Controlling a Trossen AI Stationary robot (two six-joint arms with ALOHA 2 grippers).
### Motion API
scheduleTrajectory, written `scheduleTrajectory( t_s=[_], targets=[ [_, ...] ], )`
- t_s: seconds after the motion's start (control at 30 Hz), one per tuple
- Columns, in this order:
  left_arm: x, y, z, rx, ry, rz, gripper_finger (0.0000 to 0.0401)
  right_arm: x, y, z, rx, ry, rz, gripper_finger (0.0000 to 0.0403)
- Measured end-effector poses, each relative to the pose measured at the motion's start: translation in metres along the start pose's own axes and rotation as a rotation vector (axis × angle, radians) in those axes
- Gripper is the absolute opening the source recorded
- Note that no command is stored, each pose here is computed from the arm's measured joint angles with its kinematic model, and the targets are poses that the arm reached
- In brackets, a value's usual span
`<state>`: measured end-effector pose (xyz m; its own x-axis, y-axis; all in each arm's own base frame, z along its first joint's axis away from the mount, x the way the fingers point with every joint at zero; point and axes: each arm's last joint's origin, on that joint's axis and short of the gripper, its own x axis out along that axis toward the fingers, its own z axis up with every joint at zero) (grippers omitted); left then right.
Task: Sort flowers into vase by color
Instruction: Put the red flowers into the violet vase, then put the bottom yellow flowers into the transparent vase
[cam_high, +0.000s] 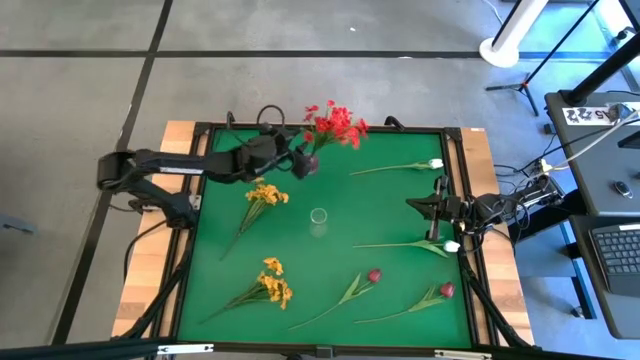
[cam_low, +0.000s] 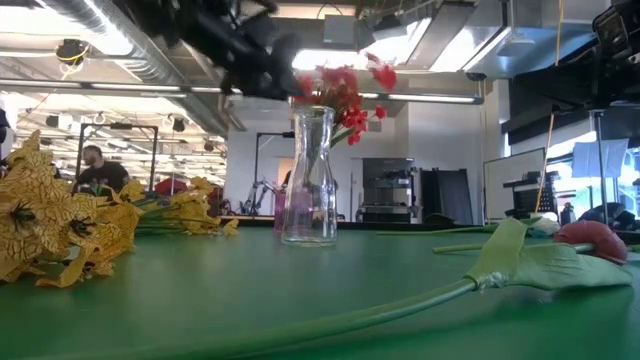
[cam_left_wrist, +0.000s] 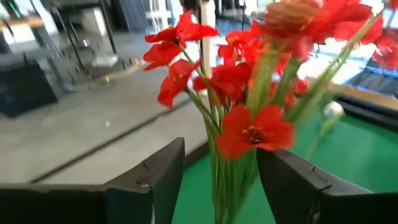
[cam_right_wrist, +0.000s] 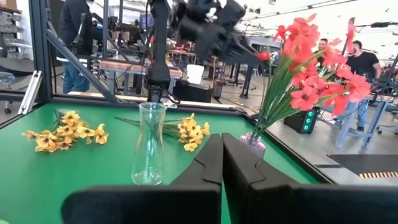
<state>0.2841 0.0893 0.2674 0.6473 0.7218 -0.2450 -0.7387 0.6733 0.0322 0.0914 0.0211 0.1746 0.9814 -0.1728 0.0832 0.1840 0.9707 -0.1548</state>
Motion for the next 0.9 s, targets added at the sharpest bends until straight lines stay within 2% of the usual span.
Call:
scheduleTrajectory(
  t_s=[0.17,0.37,0.5,0.67,0.7,0.83,0.9],
  targets=[
    [-0.042,-0.002,0.01,-0.037,0.096,-0.066,0.0203,0.0,0.0,0.0,0.0,0.001,0.0,0.0001],
    [-0.091,-0.016,0.01,-0.082,0.157,-0.208,0.0203,0.0,0.0,0.0,-0.001,0.002,0.0,0.0001],
    [-0.111,-0.033,0.005,-0.103,0.182,-0.305,0.0203,0.0,0.0,0.0,0.0,0.001,0.0,0.0001],
    [-0.127,-0.054,-0.005,-0.075,0.216,-0.395,0.0201,0.0,0.0,0.0,-0.003,0.002,0.0,0.0001],
    [-0.129,-0.056,-0.007,-0.067,0.219,-0.407,0.02,0.0,0.0,0.0,-0.038,-0.003,-0.002,0.0001],
    [-0.136,-0.063,-0.011,-0.039,0.227,-0.441,0.0191,0.0,-0.002,0.003,-0.378,-0.018,-0.04,0.0001],
    [-0.14,-0.066,-0.012,-0.055,0.231,-0.457,0.0187,0.0,-0.001,0.003,-0.451,-0.016,-0.035,0.0001]
  ],
)
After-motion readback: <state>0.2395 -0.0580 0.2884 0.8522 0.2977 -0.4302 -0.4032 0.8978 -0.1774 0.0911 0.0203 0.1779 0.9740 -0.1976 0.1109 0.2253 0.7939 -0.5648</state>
